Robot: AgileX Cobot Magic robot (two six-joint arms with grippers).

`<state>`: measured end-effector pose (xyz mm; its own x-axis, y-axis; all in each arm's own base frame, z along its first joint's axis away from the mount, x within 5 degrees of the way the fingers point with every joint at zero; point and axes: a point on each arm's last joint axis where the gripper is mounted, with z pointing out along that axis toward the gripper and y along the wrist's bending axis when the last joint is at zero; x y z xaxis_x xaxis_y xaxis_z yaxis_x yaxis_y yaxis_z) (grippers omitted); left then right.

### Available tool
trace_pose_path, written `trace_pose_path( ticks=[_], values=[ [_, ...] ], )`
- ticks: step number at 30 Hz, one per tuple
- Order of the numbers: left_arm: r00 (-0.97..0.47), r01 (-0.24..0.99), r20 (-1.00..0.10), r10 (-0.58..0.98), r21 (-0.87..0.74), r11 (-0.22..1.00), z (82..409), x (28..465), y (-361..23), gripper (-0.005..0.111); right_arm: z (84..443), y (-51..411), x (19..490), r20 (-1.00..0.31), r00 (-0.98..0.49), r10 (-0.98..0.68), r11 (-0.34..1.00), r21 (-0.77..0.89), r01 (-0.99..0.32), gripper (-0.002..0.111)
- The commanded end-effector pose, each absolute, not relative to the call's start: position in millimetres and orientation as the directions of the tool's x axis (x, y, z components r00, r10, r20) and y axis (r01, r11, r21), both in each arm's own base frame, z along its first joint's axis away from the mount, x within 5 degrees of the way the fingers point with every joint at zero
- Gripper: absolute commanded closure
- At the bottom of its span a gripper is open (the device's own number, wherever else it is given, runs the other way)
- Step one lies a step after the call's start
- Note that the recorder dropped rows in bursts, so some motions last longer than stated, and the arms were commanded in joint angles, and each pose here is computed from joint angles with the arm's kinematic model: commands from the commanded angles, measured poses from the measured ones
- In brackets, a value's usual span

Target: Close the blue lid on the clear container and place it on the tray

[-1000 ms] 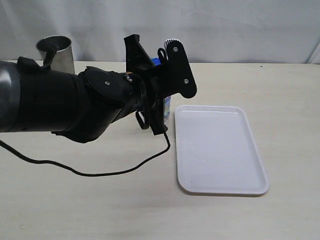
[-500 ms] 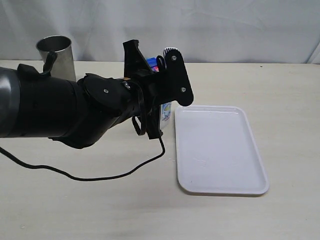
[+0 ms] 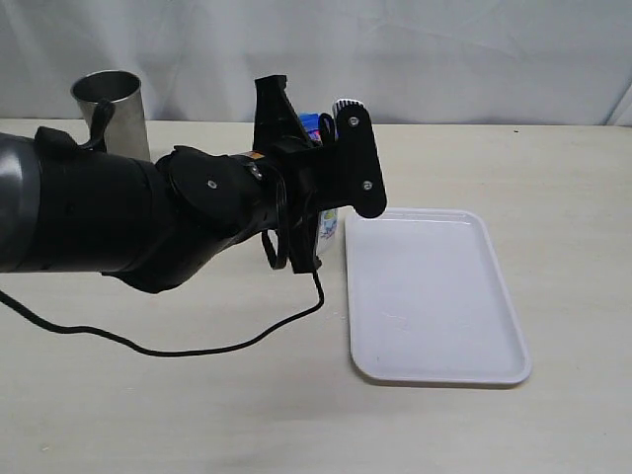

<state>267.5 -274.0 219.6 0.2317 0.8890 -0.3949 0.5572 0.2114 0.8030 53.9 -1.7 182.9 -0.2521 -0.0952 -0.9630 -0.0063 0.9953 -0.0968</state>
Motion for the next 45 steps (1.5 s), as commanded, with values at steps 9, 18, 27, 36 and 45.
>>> trace_pose_path(
  ticks=[9,18,27,36,45],
  values=[
    [0.269,0.523,-0.363,0.892,0.833,0.181,220.7,269.4,-275.6,0.107,182.7,-1.7,53.6,-0.964,-0.249,-0.094,0.995,-0.095,-0.007,0.104],
    [0.234,0.511,-0.367,0.900,0.834,0.207,216.9,274.4,-272.4,0.107,182.7,-1.7,53.6,-0.964,-0.249,-0.094,0.995,-0.095,-0.007,0.104],
    [0.254,0.558,-0.381,0.889,0.809,0.187,213.6,272.5,-274.4,0.107,182.7,-1.7,53.6,-0.964,-0.249,-0.094,0.995,-0.095,-0.007,0.104],
    [0.216,0.516,-0.388,0.896,0.825,0.233,216.9,276.0,-270.8,0.107,182.7,-1.7,53.6,-0.964,-0.249,-0.094,0.995,-0.095,-0.007,0.104],
    [0.228,0.540,-0.394,0.890,0.812,0.221,215.2,274.3,-272.6,0.107,182.7,-1.7,53.6,-0.964,-0.249,-0.094,0.995,-0.095,-0.007,0.104]
  ],
)
